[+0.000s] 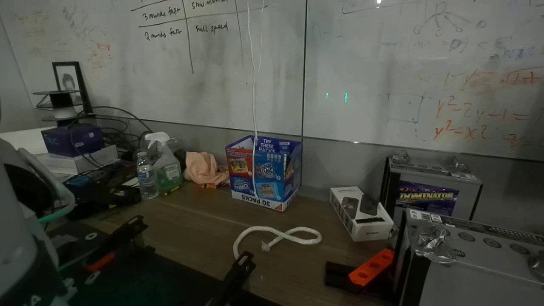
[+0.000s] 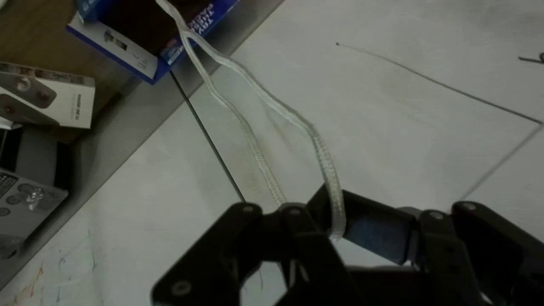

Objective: Pick up the ropes and put them in the blue box.

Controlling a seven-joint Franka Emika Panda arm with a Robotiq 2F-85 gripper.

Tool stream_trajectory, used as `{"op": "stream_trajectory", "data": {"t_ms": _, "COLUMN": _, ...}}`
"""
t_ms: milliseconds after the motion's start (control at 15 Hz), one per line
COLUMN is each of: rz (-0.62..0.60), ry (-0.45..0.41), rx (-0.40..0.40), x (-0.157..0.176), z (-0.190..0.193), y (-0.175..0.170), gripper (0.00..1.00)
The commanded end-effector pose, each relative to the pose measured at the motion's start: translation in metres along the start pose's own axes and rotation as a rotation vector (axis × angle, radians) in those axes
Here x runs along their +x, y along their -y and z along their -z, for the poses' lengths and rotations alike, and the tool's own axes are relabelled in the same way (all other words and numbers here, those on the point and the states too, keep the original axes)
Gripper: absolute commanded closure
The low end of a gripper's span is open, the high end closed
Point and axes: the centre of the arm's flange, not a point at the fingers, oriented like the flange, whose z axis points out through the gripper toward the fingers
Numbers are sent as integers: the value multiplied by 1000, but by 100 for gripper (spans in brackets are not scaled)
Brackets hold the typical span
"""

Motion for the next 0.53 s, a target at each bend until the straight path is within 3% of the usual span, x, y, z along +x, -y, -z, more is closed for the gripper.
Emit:
{"op": "stream_trajectory", "data": {"t_ms": 0, "rz": -48, "ry": -95, "rx": -3, "x": 7, "z": 35, "y": 25, "gripper": 98}}
{"op": "stream_trajectory", "data": {"t_ms": 267, "rz": -66, "ry": -121, "rx": -18, "x": 9, "z": 28, "y": 33, "gripper": 98}}
{"op": "stream_trajectory", "data": {"t_ms": 467, "rz": -65, "ry": -104, "rx": -52, "x": 3, "z": -4, "y": 29, "gripper": 98}}
